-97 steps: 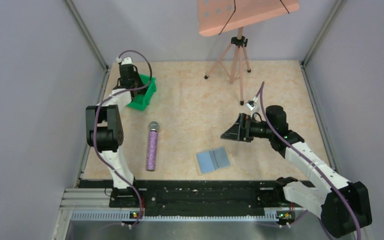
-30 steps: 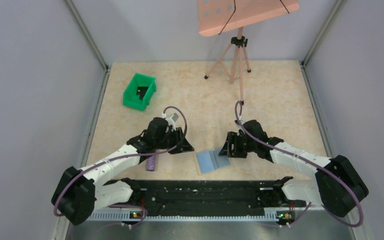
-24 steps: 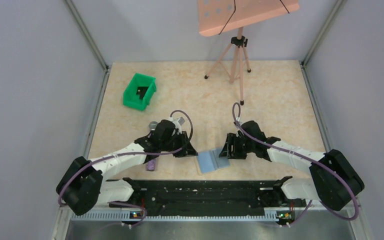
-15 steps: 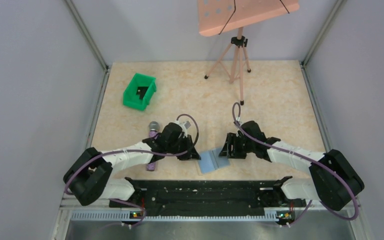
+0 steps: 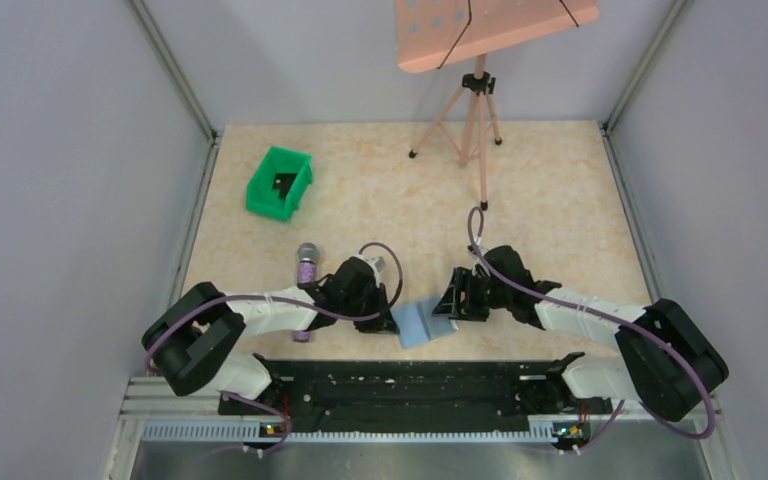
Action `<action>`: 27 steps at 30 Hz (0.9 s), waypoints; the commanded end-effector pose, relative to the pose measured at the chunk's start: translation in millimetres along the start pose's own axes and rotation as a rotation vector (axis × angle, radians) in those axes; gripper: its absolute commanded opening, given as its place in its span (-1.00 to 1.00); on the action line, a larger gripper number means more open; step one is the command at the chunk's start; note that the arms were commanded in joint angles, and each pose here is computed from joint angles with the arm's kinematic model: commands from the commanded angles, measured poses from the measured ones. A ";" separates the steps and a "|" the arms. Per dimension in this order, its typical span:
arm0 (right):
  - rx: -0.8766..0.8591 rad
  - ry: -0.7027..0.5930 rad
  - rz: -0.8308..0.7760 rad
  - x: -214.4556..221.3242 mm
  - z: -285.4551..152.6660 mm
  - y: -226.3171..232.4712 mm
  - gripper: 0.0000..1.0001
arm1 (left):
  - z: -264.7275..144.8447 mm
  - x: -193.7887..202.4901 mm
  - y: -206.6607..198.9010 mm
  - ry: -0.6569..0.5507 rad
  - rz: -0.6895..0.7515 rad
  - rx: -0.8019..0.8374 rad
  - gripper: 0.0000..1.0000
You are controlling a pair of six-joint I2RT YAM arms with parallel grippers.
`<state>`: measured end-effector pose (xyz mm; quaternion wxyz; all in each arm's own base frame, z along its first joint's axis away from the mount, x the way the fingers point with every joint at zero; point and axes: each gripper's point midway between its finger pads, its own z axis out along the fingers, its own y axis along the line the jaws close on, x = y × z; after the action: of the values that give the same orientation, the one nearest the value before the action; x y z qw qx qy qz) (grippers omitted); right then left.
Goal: Take the credit cards out of the card holder
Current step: Remove the credit card from the card holder.
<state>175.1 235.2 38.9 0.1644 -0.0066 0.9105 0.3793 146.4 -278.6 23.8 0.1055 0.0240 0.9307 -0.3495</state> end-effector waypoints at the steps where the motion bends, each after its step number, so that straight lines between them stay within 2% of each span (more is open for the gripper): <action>1: -0.113 -0.029 0.007 -8.9 -3.1 28.2 0.15 | 5.8 -3.0 0.8 -0.028 0.018 0.001 -0.76; 13: -0.223 -0.061 0.054 -8.8 -9.4 63.0 0.14 | 0.9 -9.5 -12.7 -0.068 -0.001 0.049 -0.78; 17: -0.254 -0.064 0.043 -6.0 -7.7 79.3 0.13 | -15.4 -22.0 -23.2 -0.133 -0.021 0.052 -0.72; 20: -0.246 -0.060 0.021 -2.2 -5.8 89.1 0.13 | -35.9 -39.5 -14.9 -0.213 -0.022 -0.069 -0.60; 24: -0.201 -0.049 -0.016 2.6 -4.6 86.4 0.13 | -67.9 -63.1 -15.5 -0.334 0.015 -0.148 -0.54; 27: -0.140 -0.060 -0.055 -0.3 -8.2 78.5 0.14 | -79.7 -67.0 -27.8 -0.361 0.017 -0.109 -0.50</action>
<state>147.7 284.6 78.1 0.1532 -0.0128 0.8784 0.4526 183.3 -259.8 92.8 0.2325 -0.0266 0.9182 -0.3197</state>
